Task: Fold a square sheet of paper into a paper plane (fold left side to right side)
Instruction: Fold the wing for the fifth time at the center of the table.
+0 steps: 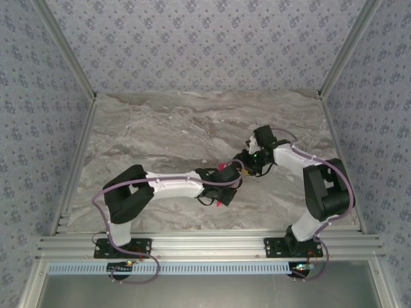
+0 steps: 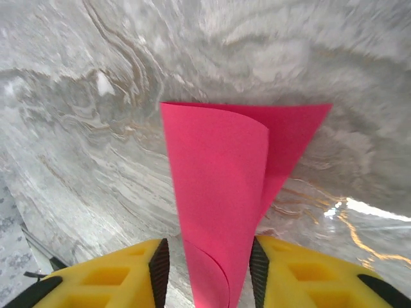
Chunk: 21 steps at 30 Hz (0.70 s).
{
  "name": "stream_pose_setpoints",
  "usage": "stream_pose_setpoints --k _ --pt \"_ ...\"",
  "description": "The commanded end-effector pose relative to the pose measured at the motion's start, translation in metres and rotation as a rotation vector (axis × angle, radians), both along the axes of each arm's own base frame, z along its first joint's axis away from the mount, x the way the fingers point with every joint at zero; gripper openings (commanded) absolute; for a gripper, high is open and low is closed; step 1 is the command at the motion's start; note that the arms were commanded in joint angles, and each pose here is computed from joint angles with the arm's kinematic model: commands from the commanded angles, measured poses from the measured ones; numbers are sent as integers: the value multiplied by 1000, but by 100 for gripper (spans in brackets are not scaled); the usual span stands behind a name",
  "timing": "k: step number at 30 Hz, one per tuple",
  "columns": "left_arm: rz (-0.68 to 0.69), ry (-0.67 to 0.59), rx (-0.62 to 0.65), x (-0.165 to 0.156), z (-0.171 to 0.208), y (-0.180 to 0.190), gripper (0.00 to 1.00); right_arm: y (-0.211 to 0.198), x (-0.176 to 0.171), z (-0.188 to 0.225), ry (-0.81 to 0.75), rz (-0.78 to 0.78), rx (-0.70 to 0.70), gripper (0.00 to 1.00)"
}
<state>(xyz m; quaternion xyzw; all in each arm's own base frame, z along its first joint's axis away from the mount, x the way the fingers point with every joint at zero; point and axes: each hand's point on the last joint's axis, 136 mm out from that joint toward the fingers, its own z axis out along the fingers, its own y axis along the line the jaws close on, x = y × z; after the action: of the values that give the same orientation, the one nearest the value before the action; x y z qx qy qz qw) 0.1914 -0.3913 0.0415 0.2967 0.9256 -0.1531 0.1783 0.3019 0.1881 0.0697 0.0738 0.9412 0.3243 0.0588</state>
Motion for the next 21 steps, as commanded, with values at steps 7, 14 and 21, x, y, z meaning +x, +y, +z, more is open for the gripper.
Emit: stream_pose_setpoints --k 7,14,21 --pt "64 165 -338 14 39 -20 3 -51 4 43 -214 -104 -27 76" --pt "83 293 -456 17 31 -32 2 -56 -17 15 -194 -85 -1 73" --pt "119 380 -541 24 24 -40 0 -48 -20 -1 -259 -68 88 61"
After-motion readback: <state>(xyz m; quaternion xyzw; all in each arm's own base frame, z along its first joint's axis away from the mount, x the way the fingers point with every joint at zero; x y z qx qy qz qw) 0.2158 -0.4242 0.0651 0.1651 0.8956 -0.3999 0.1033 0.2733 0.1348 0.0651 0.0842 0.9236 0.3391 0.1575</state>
